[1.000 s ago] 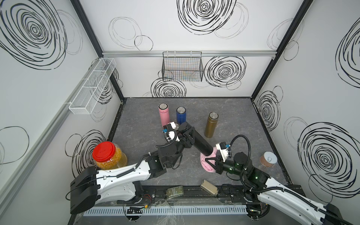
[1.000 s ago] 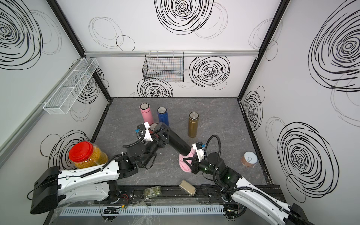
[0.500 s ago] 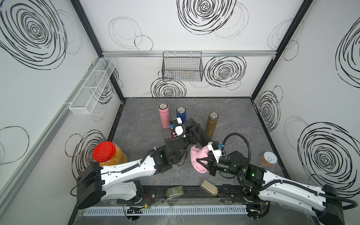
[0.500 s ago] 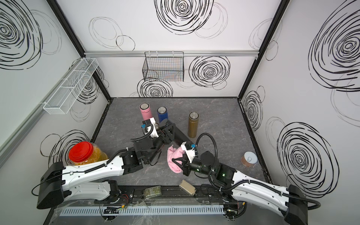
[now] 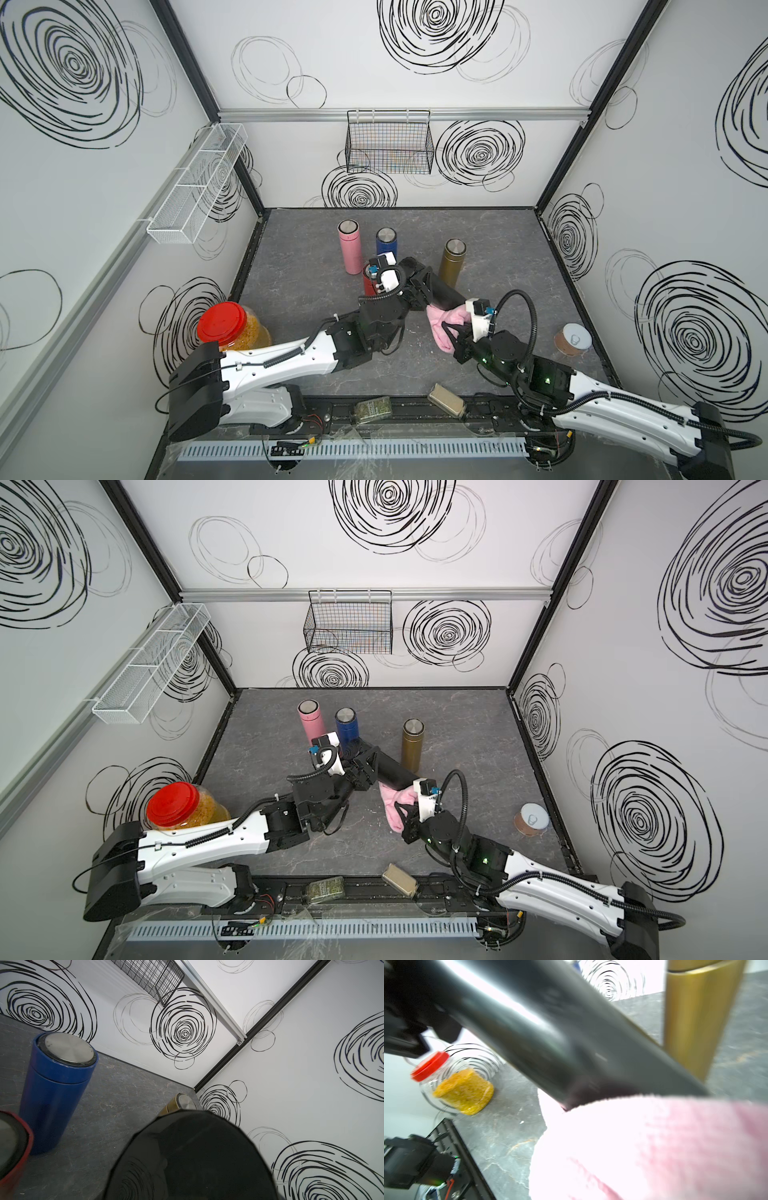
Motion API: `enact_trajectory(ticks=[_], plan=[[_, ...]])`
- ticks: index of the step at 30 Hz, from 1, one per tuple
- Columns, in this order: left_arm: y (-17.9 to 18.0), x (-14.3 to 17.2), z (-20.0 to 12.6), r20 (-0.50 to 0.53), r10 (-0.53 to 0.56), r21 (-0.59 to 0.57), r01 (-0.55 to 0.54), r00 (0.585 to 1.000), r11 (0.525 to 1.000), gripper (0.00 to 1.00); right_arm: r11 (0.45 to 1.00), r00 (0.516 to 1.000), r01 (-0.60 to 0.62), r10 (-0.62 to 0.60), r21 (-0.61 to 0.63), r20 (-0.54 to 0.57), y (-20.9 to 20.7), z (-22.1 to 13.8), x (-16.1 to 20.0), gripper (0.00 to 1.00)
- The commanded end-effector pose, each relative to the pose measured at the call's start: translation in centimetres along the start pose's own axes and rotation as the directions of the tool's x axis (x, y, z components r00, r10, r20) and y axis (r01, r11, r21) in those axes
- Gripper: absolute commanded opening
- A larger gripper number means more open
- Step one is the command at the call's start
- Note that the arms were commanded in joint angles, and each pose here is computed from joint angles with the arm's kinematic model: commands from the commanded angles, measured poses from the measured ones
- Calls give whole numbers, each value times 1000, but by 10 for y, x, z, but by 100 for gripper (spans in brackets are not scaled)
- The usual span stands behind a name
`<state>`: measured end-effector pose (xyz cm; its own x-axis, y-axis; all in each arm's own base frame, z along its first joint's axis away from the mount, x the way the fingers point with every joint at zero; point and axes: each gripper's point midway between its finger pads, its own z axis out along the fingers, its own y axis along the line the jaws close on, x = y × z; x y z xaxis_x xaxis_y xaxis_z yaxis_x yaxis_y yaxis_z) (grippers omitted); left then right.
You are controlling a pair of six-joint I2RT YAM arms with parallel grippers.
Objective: Wipe the surface of the thermos
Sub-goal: Wipe the dirt from the surface of the thermos.
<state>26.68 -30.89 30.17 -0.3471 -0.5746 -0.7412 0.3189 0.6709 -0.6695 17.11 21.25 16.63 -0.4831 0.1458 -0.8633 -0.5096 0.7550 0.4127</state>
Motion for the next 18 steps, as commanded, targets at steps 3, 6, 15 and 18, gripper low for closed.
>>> enact_trajectory(ticks=[3,6,15,18], plan=[[-26,-35,-5,81,-66,75,60,995,995,0,999,991,-49,46,21,124,-12,-19,-24,0],[-26,-29,-2,69,-55,74,50,996,996,0,996,987,0,14,-86,160,19,-22,-50,0],[-28,-13,6,28,-3,64,1,1000,998,0,990,994,87,-79,-114,73,70,15,-79,0],[-22,-14,5,34,17,40,-19,999,999,0,997,998,58,-56,-60,31,52,23,-66,0]])
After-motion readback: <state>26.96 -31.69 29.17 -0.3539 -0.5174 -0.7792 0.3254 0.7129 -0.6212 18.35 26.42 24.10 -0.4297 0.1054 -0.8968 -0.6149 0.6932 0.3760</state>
